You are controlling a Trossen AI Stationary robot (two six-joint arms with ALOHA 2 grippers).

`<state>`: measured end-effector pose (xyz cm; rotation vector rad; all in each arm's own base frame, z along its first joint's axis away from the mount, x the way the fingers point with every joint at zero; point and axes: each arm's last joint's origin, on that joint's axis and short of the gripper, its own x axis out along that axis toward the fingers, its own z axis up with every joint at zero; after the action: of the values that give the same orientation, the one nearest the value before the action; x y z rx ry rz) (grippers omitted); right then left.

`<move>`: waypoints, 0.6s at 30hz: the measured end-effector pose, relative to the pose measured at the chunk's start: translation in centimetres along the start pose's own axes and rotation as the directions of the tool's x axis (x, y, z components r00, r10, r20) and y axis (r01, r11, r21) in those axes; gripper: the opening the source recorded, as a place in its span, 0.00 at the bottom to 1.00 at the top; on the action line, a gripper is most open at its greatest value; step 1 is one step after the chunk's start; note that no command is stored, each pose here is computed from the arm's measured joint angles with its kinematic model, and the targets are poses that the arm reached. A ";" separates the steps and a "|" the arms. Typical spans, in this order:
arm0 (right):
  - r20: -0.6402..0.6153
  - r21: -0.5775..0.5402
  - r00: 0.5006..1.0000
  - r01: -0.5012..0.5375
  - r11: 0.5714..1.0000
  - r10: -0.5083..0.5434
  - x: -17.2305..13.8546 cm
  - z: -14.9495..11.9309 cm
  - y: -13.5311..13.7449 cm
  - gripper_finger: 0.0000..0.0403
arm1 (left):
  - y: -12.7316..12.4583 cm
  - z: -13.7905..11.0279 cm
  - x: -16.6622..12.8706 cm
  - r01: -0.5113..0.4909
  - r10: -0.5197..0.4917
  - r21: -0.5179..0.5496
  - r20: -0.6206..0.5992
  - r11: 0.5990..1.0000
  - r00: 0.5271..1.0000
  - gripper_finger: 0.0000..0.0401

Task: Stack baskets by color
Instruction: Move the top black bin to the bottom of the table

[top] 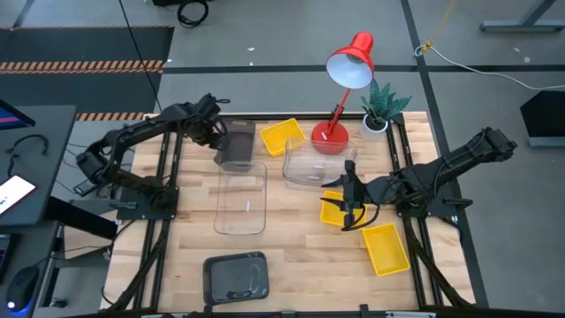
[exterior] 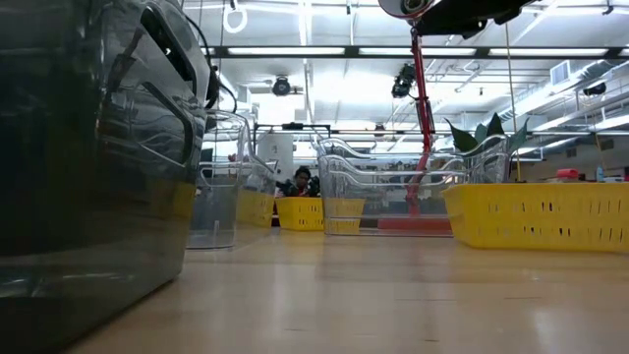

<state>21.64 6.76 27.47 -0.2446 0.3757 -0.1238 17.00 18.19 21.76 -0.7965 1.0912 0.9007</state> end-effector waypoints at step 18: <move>-0.024 -0.001 1.000 -0.015 1.000 0.015 0.7 -0.3 0.0 0.40 | -1.1 0.2 4.2 -0.080 0.082 0.025 -0.110 0.996 0.991 0.54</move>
<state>22.19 6.59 26.93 -0.2421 0.4017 -0.1120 18.92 18.73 17.94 -0.7969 1.2358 0.9204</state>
